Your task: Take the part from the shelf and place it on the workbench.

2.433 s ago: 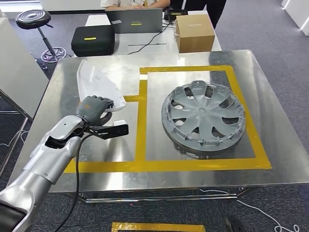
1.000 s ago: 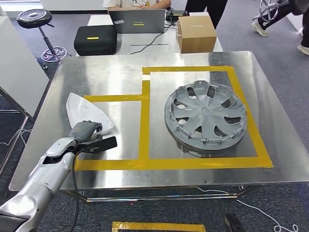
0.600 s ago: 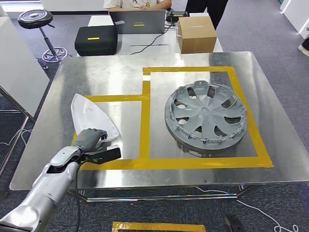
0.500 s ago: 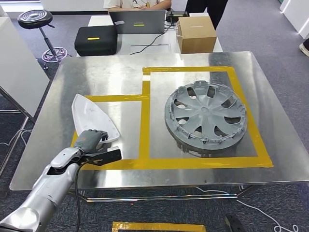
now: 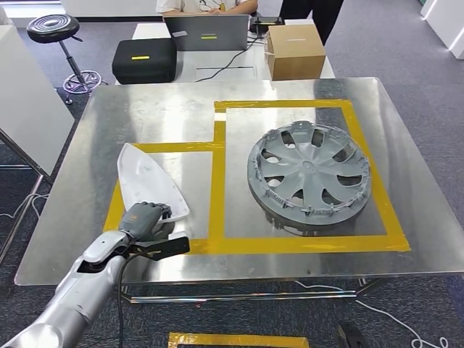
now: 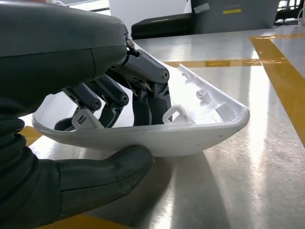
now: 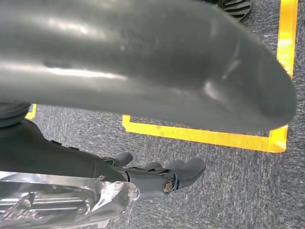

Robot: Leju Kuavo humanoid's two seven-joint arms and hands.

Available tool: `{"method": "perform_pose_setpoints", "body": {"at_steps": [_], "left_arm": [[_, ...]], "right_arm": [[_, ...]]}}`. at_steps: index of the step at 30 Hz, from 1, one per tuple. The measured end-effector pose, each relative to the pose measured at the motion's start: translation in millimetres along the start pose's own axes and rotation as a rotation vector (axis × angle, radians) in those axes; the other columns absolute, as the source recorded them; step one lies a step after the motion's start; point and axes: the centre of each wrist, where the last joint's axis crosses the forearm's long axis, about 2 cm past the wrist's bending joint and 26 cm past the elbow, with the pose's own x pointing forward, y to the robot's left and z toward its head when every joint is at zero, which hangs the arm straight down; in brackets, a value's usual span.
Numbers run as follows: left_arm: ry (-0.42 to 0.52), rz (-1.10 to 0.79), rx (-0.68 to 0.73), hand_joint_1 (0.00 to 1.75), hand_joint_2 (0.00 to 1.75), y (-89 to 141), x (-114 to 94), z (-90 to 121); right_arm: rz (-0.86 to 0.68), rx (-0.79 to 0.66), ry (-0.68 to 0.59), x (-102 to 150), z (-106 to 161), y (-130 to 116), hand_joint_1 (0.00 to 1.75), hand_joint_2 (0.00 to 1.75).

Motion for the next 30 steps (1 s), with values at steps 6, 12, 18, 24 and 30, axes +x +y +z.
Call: {"method": "perform_pose_setpoints", "body": {"at_steps": [6,12,18,24,30], "left_arm": [[-0.007,-0.001,0.001,1.75,1.75,-1.4,2.3,1.0],[-0.019,-0.003,-0.005,1.75,1.75,-2.1,5.2,0.9],[-0.021,0.005,-0.005,1.75,1.75,-1.8,5.9,0.8],[-0.025,0.008,-0.002,1.75,1.75,-1.4,6.2,1.0],[-0.055,0.033,-0.008,1.75,1.75,-3.5,6.4,2.4]], "right_arm": [[0.000,-0.001,0.000,0.0,0.0,0.0,0.00,0.00],[0.002,-0.001,0.000,0.0,0.0,0.0,0.00,0.00],[0.002,0.000,0.000,0.0,0.0,0.0,0.00,0.00],[0.002,-0.001,0.001,0.1,0.0,0.3,0.00,0.00],[0.006,0.000,0.002,0.1,-0.1,0.6,0.00,0.00]]}}
